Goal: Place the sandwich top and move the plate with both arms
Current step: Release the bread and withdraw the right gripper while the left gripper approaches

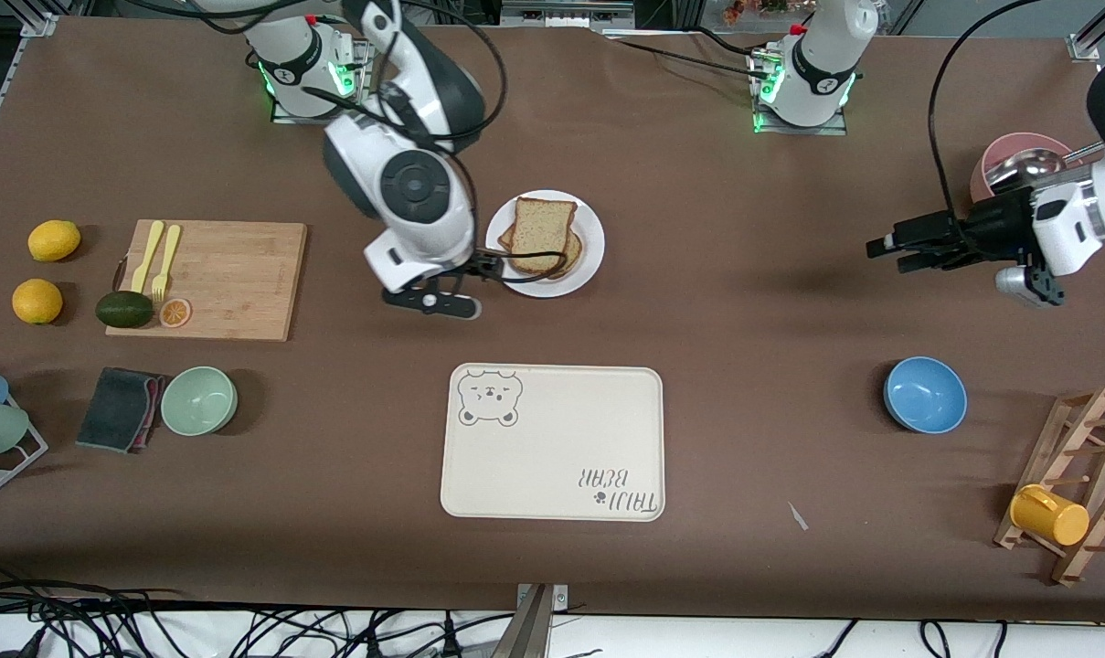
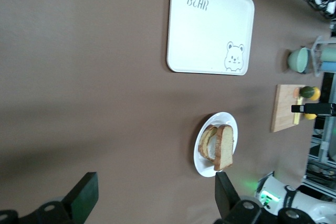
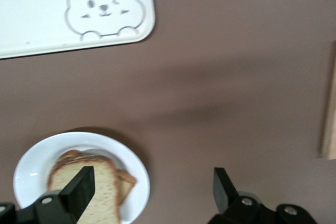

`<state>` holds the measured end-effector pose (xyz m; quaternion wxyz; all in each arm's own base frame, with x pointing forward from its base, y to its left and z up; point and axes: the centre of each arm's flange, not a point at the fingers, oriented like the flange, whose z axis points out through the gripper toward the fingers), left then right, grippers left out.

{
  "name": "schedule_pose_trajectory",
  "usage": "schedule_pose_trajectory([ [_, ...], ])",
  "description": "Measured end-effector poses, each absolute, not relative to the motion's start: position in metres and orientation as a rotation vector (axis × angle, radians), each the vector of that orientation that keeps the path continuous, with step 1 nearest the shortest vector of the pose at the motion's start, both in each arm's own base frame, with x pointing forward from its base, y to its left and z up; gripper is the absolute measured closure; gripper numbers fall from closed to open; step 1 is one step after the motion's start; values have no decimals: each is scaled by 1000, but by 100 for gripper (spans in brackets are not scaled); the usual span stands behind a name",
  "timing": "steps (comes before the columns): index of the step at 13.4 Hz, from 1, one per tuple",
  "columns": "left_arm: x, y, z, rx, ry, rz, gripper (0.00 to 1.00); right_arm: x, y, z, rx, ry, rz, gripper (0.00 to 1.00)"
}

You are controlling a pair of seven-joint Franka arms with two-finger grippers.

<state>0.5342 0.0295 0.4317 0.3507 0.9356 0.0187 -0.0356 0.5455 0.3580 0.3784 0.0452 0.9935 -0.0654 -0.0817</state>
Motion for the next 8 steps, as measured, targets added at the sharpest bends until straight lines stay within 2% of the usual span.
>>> schedule_pose_trajectory([
  [8, 497, 50, 357, 2214, 22, 2, 3, 597, 147, 450, 3054, -45, -145, 0],
])
